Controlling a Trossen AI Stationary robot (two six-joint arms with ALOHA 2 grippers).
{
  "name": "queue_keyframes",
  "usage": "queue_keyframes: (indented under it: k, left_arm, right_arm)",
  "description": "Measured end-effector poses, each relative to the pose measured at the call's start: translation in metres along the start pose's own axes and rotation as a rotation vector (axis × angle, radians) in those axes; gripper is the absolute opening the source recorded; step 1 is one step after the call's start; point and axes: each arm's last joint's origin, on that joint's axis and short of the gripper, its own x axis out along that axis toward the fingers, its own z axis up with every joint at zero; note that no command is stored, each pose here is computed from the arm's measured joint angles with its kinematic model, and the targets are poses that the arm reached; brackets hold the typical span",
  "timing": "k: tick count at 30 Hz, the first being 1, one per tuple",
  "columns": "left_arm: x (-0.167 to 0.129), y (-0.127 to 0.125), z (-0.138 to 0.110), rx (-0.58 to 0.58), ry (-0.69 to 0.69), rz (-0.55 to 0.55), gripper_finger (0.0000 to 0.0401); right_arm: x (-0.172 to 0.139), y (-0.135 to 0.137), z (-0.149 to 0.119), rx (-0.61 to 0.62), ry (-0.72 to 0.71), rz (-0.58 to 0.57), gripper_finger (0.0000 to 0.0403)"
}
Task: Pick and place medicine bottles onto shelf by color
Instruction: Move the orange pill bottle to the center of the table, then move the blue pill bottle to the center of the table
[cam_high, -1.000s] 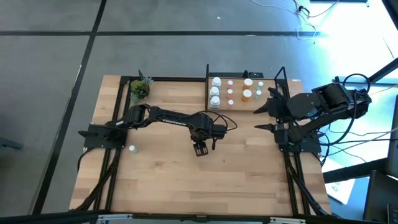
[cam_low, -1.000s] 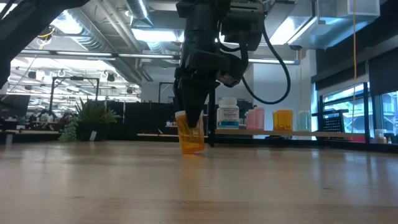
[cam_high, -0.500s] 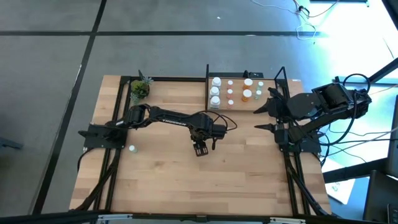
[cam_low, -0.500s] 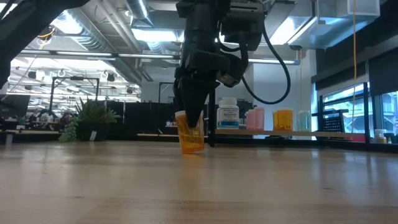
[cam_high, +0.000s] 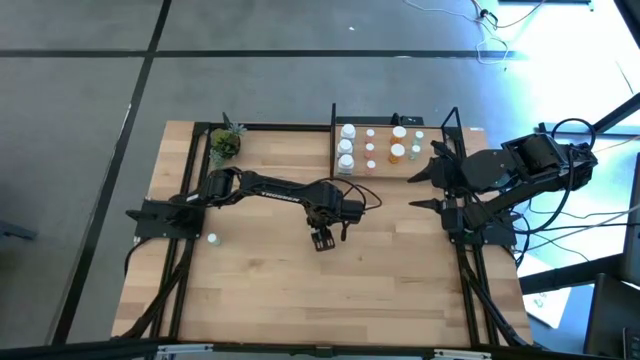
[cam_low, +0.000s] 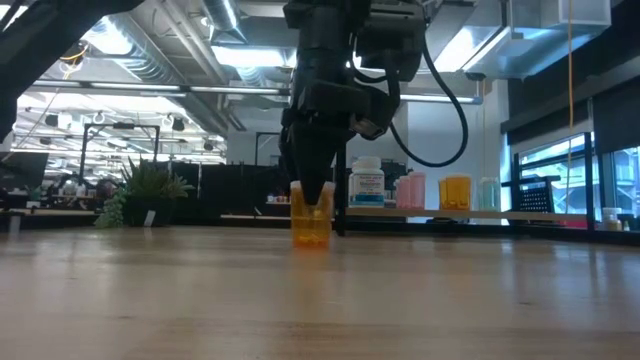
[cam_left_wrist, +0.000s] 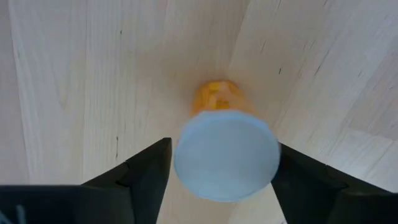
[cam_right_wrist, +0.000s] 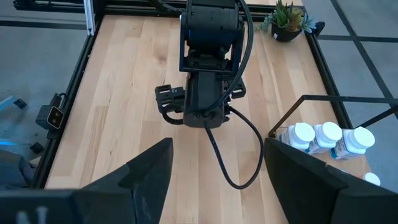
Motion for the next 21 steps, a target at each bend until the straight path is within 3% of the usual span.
queue_keyframes:
  k: [11, 21]
  left_arm:
    - [-0.009, -0.001, -0.002, -0.001, 0.013, 0.01, 0.0336]
    - [-0.051, -0.015, -0.015, 0.027, 0.004, 0.17, 0.0347]
  right_arm:
    - [0.0, 0.0, 0.0, 0.0, 0.0, 0.0, 0.0252]
    - [0.0, 0.0, 0.0, 0.0, 0.0, 0.0, 0.0252]
